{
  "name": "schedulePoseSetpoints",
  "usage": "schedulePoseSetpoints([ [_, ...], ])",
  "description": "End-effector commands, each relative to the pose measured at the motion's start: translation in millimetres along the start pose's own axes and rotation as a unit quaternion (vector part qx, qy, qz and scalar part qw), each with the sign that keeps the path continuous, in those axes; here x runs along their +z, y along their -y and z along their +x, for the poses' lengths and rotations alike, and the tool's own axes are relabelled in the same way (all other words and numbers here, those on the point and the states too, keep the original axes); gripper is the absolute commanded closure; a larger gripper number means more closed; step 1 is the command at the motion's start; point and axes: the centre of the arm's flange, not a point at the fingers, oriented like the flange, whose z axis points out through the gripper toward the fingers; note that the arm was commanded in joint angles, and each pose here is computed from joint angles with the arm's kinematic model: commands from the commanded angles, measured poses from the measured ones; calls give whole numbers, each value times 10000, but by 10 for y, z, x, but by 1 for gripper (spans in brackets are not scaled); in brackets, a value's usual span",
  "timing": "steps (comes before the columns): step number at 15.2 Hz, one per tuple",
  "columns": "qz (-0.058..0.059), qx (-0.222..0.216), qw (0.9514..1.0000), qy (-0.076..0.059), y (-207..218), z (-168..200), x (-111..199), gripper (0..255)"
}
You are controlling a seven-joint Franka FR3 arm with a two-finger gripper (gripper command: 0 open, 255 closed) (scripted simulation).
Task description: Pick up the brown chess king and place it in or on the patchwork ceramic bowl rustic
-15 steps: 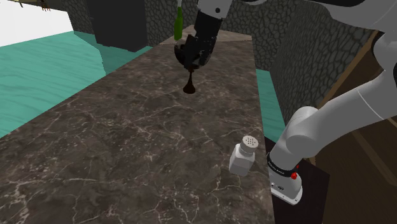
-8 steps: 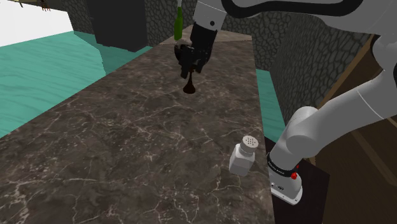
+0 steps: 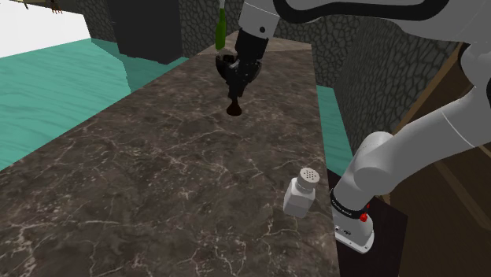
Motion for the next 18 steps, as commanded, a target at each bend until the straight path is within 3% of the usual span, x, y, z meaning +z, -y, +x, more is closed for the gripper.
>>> schedulePoseSetpoints([
  [1, 0, 0, 10000, 0, 0, 0, 0, 255],
  [8, 0, 0, 10000, 0, 0, 0, 0, 255],
  [18, 0, 0, 10000, 0, 68, 76, -518, 255],
])
